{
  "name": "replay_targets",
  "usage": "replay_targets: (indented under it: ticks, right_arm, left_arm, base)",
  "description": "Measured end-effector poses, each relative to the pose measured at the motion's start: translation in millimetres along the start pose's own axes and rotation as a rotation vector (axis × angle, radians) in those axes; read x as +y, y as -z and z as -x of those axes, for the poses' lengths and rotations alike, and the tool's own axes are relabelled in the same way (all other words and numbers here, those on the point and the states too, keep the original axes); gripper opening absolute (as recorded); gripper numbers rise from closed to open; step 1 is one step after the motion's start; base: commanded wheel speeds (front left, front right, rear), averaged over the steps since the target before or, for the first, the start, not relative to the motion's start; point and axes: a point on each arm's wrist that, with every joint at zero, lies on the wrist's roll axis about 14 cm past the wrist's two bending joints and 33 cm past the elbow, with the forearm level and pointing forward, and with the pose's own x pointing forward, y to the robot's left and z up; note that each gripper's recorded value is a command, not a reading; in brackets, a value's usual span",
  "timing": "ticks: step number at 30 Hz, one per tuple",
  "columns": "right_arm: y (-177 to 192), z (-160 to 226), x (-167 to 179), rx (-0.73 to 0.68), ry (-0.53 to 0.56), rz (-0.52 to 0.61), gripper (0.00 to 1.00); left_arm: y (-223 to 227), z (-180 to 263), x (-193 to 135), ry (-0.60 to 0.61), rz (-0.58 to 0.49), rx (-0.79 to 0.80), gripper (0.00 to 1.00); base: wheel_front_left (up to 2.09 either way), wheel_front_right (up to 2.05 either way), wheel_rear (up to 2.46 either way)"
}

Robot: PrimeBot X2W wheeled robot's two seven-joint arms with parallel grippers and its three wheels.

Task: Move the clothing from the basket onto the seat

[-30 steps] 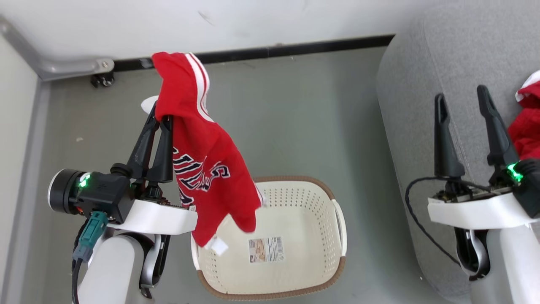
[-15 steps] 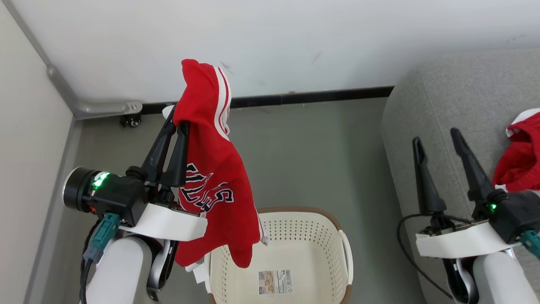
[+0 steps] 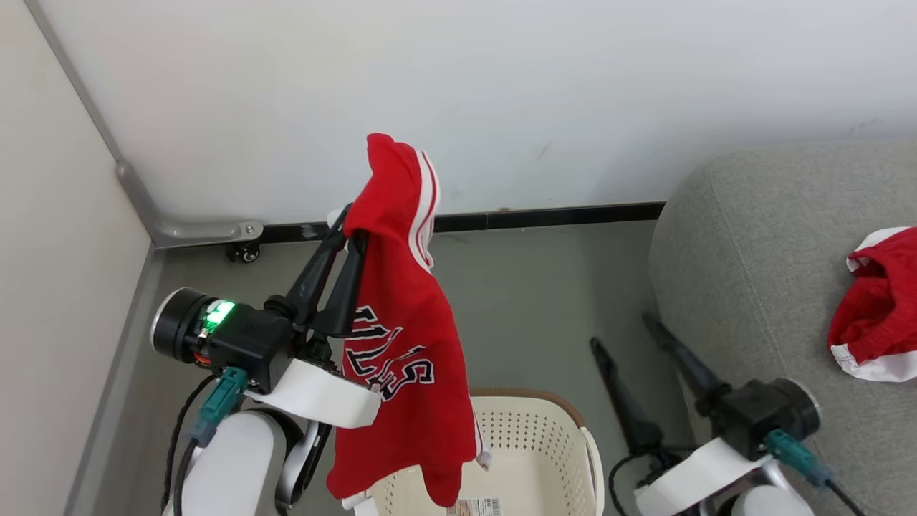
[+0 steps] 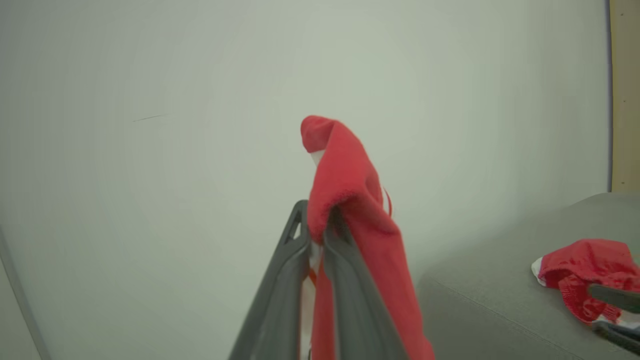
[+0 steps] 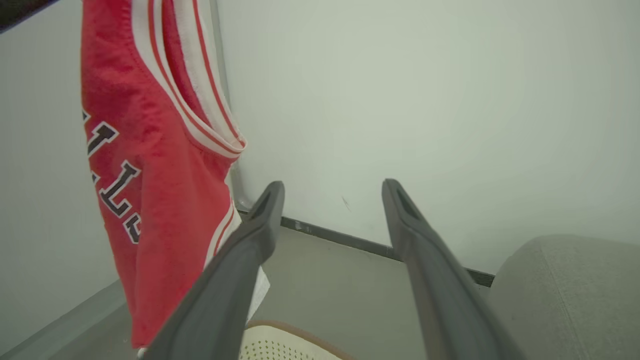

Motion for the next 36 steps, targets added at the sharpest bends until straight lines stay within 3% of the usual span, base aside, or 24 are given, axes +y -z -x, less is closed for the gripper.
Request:
replay_targets:
  ticks: [7, 14, 23, 36]
  right_arm:
    - [22.5, 8.3, 57.1, 0.121, -0.188, -0.005, 1.0]
    - [28.9, 11.2, 83.6, 0.17, -0.284, -0.011, 1.0]
    - [9.4, -8.5, 89.0, 0.124, -0.32, -0.003, 1.0]
    - [23.0, -21.8, 95.9, 0.165, -0.347, 0.069, 1.0]
  left_arm:
    - [-10.7, 1.1, -18.3, 0.052, -0.006, -0.02, 0.0]
    - [-22.4, -5.5, -28.5, 0.082, -0.026, -0.035, 0.0]
    - [-24.8, -12.6, -33.6, 0.088, -0.046, -0.019, 0.0]
    - [-35.8, -22.4, -51.3, 0.125, -0.065, -0.02, 0.0]
  base:
    - [0.0, 0.0, 0.0]
    - [0.0, 0.0, 0.0]
    - [0.0, 0.0, 0.0]
    - [0.0, 0.0, 0.0]
